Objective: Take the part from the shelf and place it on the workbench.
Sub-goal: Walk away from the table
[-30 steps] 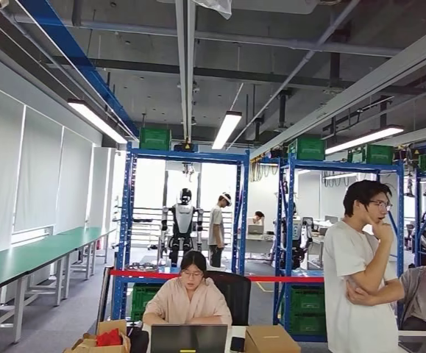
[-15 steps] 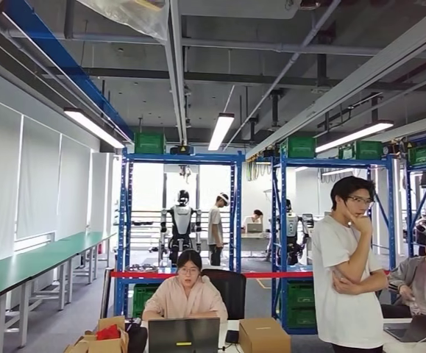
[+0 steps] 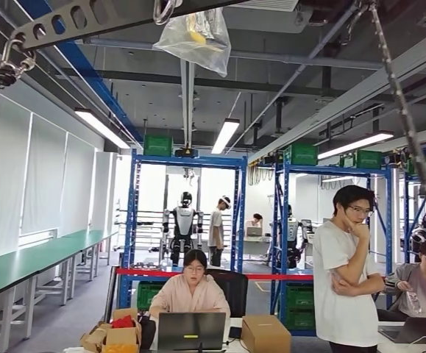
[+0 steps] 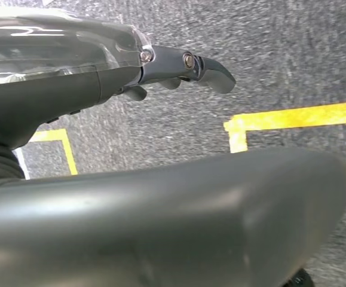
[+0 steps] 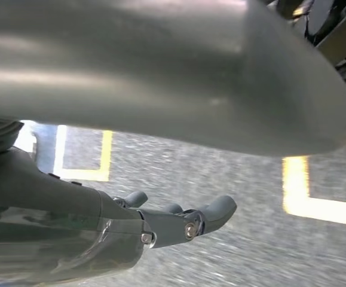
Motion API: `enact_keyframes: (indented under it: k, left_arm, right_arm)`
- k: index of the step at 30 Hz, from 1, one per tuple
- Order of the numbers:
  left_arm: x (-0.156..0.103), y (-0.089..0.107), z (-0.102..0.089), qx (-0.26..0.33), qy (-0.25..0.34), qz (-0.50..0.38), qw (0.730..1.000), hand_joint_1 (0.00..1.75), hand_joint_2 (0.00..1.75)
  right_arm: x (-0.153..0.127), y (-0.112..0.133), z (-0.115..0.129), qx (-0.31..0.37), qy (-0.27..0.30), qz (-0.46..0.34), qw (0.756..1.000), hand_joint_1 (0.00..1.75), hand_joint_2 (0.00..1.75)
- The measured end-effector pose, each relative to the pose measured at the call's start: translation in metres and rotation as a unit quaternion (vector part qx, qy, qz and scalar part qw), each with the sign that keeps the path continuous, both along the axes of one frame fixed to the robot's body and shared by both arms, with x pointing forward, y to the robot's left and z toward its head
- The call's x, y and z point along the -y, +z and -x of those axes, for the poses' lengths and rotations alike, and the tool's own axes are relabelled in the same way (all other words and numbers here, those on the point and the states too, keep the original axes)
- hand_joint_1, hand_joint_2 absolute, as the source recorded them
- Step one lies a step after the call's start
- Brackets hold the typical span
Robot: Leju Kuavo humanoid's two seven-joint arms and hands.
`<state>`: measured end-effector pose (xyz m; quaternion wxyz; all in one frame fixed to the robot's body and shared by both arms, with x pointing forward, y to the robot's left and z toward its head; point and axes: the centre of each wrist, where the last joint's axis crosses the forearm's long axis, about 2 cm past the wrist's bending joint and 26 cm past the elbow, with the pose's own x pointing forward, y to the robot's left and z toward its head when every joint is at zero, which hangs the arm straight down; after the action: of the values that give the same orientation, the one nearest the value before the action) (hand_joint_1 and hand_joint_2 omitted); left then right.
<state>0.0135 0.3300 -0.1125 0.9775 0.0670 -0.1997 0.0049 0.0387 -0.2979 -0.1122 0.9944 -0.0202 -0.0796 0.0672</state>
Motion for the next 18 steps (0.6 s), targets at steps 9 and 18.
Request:
enact_keyframes:
  k: [9,18]
  left_arm:
    - [0.001,0.0001,-0.0028,0.001,-0.003,0.002,1.0,0.0,0.0]
    - [0.0053,-0.0001,-0.0034,-0.001,-0.005,0.008,1.0,0.0,0.0]
  right_arm:
    - [-0.0016,0.0005,-0.0046,-0.024,-0.001,-0.004,1.0,0.0,0.0]
    - [-0.0018,0.0003,-0.0028,-0.027,0.0,-0.004,1.0,0.0,0.0]
